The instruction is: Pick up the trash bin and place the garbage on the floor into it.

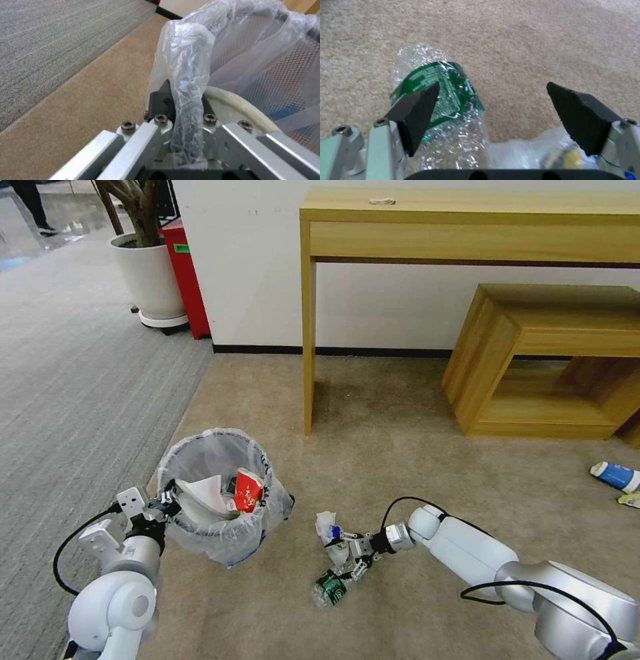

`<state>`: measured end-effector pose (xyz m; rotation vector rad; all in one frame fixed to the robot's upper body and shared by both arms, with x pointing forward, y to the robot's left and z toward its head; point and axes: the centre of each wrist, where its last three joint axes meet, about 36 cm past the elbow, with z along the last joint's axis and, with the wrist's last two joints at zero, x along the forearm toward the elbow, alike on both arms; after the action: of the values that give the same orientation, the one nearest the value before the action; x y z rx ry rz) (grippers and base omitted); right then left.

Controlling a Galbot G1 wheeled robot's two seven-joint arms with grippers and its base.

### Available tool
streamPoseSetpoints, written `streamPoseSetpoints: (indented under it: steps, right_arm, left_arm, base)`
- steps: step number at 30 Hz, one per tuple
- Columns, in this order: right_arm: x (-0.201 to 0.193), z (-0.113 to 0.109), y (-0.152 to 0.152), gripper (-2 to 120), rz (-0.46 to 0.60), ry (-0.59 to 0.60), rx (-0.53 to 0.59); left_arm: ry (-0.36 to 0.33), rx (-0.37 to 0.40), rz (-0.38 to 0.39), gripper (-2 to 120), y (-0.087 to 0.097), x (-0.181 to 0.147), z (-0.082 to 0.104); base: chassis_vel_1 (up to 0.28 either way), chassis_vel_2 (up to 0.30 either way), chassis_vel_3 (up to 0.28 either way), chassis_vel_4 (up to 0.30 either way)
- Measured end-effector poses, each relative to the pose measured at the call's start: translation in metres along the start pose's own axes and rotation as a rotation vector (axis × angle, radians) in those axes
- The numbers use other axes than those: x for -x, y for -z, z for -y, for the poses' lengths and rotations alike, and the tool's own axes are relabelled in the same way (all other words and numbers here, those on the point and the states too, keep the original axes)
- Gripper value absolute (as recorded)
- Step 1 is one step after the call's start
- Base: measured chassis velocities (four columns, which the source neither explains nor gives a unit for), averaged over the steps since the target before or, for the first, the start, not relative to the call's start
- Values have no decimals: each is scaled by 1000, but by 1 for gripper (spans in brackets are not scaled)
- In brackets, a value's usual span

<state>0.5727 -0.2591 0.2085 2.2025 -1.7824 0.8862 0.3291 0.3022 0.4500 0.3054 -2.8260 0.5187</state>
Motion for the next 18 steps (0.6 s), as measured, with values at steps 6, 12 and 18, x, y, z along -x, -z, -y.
streamPoseSetpoints:
  steps: [6,12,18]
  right_arm:
    - [7,-6,-2,82,5,18,9]
    - [12,-13,-5,78,11,28,22]
    - [16,-20,-7,76,15,34,32]
  left_arm:
    - [2,-1,3,2,1,0,0]
    - [3,-1,3,2,1,0,-1]
    - [4,-1,5,2,2,0,-1]
  base:
    - [0,0,0,0]
    - [0,0,0,0]
    - [0,0,0,0]
